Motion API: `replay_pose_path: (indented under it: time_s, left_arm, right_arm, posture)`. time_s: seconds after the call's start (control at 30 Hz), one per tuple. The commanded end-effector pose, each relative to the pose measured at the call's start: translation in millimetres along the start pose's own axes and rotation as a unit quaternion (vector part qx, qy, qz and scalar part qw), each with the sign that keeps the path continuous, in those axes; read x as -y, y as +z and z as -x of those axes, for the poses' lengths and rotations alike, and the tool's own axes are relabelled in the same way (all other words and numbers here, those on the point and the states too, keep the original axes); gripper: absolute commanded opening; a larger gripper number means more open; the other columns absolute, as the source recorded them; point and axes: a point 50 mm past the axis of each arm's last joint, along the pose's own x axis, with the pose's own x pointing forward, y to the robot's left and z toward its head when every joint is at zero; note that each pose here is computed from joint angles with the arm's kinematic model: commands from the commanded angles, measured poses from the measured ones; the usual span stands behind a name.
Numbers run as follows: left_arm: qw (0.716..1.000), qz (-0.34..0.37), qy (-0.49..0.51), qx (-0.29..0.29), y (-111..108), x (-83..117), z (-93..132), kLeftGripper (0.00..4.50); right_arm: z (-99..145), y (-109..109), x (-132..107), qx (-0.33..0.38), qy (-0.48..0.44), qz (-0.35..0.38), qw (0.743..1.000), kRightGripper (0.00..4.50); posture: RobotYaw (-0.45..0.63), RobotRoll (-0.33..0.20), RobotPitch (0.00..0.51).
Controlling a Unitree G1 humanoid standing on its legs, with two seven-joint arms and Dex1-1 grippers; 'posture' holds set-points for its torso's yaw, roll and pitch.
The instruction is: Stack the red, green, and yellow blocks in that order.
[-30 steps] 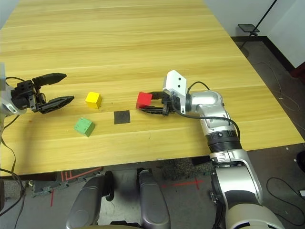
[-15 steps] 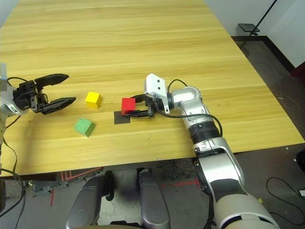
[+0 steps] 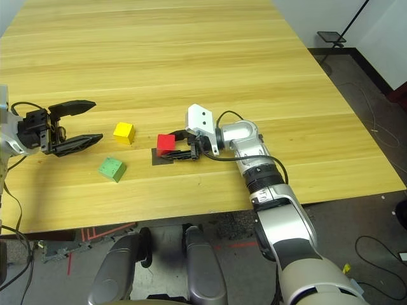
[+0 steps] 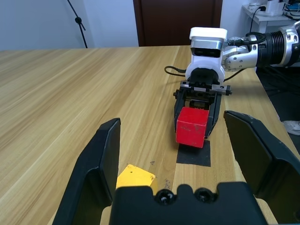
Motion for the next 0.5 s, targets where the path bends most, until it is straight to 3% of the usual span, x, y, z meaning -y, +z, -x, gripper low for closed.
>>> replay_pose_path:
  time_s: [0.03, 0.5]
  left_arm:
    - [1.000, 0.001, -0.005, 0.001, -1.7, 1.4, -1.7, 4.50]
    - [1.000, 0.000, 0.004, 0.005, -2.0, 0.7, -2.6, 4.50]
  right_arm:
    - [0.2, -10.6, -6.4, -0.012, 0.004, -0.006, 1.000, 2.05]
    - [-7.7, -16.3, -10.8, -0.013, 0.013, -0.009, 1.000, 2.05]
  posture:
    - [0.33, 0.013, 0.220]
    - [0.34, 0.014, 0.223]
